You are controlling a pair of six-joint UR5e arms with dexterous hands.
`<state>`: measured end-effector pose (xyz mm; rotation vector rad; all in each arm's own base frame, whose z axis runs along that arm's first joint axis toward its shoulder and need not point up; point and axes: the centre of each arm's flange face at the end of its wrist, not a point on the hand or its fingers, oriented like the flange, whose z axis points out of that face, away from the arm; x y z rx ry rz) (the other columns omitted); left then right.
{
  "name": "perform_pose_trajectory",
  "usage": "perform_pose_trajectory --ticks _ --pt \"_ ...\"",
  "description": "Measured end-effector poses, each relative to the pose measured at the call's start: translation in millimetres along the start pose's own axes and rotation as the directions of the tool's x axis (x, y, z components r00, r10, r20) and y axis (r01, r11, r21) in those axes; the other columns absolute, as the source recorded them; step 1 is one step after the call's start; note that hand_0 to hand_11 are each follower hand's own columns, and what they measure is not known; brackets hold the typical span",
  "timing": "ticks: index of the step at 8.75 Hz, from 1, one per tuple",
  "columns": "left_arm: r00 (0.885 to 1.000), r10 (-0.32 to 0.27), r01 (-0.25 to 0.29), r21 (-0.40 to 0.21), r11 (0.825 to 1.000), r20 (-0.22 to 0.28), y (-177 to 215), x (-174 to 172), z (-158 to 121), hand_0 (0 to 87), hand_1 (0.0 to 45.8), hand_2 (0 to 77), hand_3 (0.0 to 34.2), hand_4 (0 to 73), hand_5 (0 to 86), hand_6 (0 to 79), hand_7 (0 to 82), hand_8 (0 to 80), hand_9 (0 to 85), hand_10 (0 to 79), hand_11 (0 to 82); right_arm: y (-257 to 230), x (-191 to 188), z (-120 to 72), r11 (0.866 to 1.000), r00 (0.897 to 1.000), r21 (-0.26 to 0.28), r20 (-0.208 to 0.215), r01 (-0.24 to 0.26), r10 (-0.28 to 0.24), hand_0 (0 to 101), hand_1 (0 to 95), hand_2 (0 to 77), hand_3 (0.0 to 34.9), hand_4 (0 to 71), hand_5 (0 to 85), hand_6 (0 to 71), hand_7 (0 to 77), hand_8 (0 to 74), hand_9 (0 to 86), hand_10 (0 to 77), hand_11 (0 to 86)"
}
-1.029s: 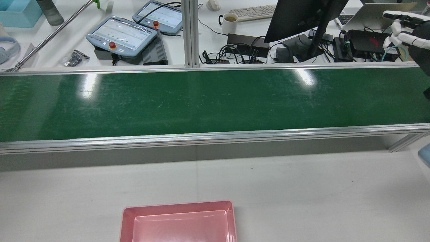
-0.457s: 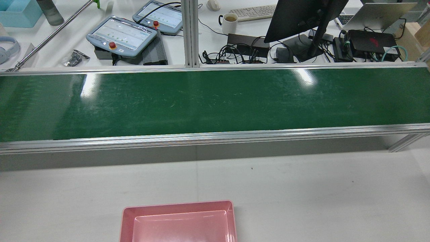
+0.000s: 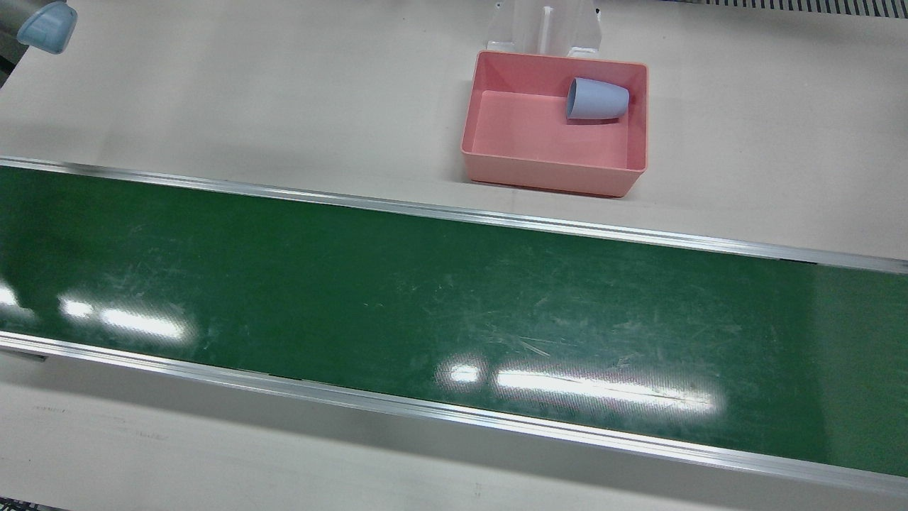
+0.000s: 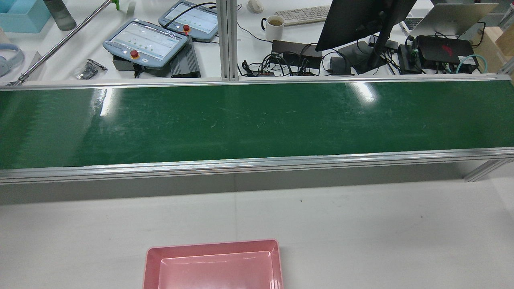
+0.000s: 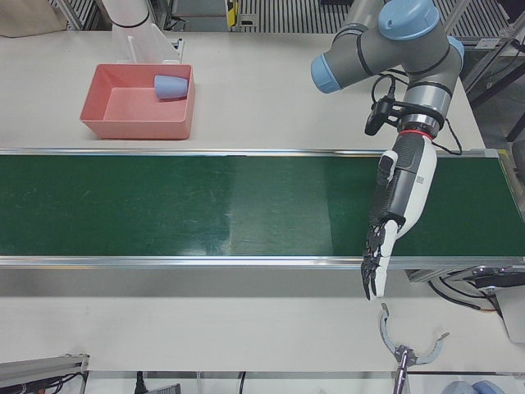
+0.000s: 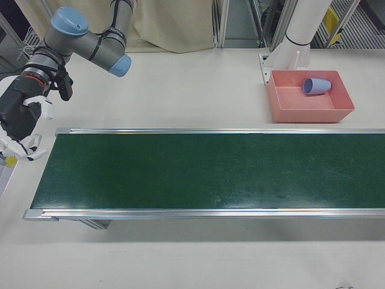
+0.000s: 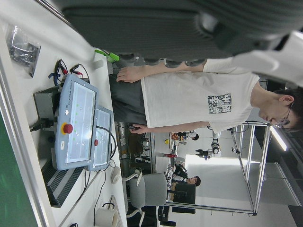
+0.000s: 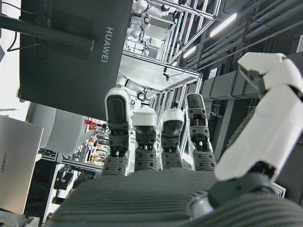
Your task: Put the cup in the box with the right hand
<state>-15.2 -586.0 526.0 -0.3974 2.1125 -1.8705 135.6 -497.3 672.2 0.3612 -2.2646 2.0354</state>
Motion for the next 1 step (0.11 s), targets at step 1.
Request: perform_pose_trajectory --ticks 1 --pt "1.0 0.0 0.0 0.0 1.0 0.0 0.0 0.0 -0.1 0.0 0.5 0.5 0.0 0.0 0.0 0.0 0.0 0.0 0.0 0.0 0.0 0.5 -6.8 0.2 1.0 1.0 -0.002 0.006 0.004 -0.004 39 12.5 37.1 0.0 15.8 9.8 38.2 69.8 54.0 69.8 36.5 50.7"
